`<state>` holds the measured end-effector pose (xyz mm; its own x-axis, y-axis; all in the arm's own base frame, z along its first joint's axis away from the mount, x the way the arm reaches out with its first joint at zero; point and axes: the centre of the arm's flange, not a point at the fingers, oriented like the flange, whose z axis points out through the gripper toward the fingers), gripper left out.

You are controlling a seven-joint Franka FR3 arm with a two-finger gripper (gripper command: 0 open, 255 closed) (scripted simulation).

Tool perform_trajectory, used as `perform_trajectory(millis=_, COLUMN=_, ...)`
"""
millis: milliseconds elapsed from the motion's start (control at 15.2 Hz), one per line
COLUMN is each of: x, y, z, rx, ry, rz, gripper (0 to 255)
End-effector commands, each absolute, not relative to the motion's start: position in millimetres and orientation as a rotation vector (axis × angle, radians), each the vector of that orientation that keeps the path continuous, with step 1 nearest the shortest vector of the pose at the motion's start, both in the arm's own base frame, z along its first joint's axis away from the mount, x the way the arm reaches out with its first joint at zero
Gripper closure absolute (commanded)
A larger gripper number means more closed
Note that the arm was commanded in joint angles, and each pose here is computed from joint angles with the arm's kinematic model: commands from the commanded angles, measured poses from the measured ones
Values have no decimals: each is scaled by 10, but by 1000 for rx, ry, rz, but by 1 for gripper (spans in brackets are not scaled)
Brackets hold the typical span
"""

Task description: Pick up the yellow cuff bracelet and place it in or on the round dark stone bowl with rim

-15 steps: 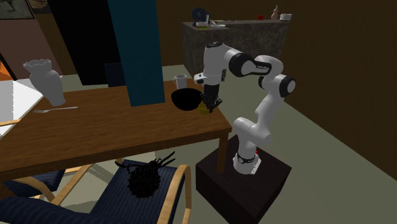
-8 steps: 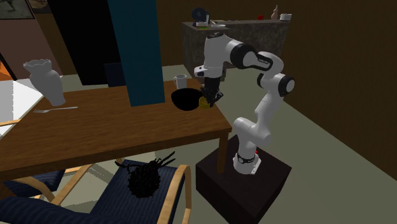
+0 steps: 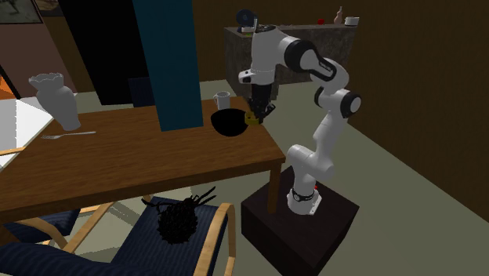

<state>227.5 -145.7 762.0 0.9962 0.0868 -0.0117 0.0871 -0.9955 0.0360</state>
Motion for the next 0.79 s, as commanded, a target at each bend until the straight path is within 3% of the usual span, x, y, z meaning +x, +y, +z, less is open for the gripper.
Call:
perform_trajectory(millis=0, x=2271, y=-1454, z=7723, rx=3102, ry=135, rz=-16, gripper=255)
perform_trajectory(millis=726, x=2109, y=-2764, z=7753, rx=3102, ry=135, rz=-16, gripper=255)
